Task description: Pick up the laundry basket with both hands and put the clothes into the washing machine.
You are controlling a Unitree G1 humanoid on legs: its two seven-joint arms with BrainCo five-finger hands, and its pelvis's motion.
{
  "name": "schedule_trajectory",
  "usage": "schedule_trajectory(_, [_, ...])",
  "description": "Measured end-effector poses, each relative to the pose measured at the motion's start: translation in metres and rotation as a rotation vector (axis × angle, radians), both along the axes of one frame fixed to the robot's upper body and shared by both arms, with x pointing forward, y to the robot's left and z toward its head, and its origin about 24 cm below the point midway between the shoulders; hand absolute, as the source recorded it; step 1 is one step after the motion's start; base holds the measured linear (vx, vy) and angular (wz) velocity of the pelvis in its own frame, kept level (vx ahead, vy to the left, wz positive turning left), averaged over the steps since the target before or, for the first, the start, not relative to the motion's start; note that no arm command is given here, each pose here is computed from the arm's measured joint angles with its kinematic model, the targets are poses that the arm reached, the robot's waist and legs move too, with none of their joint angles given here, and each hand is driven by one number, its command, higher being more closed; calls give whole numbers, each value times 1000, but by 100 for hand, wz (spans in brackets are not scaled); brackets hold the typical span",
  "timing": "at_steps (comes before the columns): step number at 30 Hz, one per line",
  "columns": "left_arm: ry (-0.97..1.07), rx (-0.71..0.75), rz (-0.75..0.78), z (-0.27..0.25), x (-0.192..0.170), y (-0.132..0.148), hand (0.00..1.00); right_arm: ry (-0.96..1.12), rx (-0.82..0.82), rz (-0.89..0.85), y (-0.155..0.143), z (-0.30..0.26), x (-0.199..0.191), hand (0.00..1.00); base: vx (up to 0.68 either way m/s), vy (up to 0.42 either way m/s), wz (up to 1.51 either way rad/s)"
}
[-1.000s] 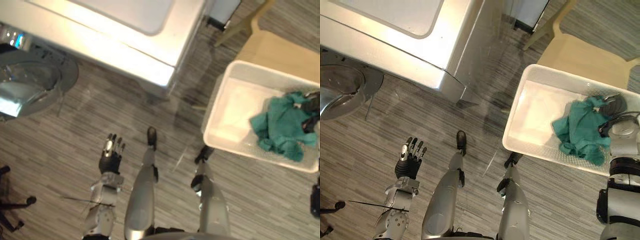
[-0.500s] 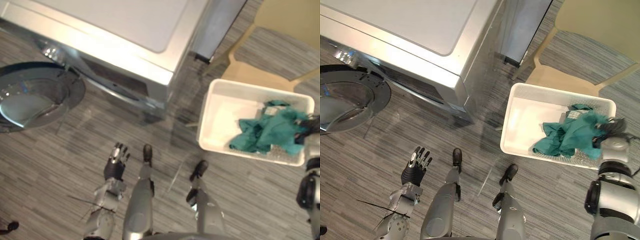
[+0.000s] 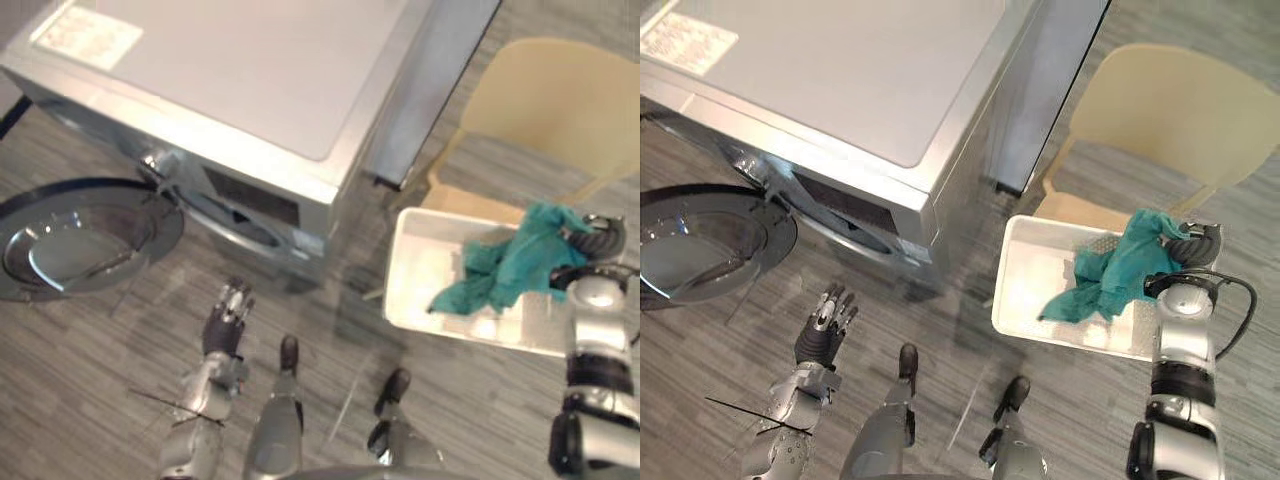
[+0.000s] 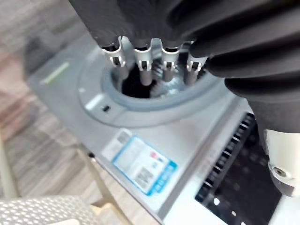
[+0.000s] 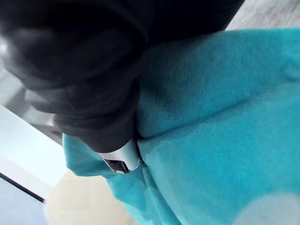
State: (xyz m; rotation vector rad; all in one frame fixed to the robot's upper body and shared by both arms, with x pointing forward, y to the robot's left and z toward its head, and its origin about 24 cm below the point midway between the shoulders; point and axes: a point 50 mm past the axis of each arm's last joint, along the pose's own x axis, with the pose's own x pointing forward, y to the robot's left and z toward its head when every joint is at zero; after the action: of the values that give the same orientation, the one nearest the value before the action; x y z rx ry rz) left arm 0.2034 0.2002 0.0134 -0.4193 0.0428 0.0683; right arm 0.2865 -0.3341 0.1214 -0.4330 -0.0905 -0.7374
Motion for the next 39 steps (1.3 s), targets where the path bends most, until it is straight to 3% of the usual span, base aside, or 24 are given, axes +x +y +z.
schedule_trajectory(4, [-76, 104, 30, 21, -4, 1, 0, -74, -52, 21, 21, 12, -7, 100, 40, -12, -11])
schedule_trajectory(13, [-336, 353, -25, 82, -3, -30, 0, -333, -183, 145, 72, 67, -24, 100, 74, -2, -7])
schedule_trajectory(23, [-563, 474, -149, 123, 3, -63, 0, -524, -274, 324, 115, 108, -22, 100, -13, 12, -5])
schedule_trajectory(27, [-615, 493, -177, 133, 8, -70, 0, -589, -257, 415, 129, 119, -23, 100, 0, 0, 0])
schedule_trajectory(32, [-687, 621, -193, 145, 18, -79, 0, -641, -211, 556, 144, 123, -26, 100, 0, 0, 0])
schedule_trajectory(39, [-621, 719, -281, 128, 43, -95, 0, -712, -121, 700, 159, 131, -25, 100, 0, 0, 0])
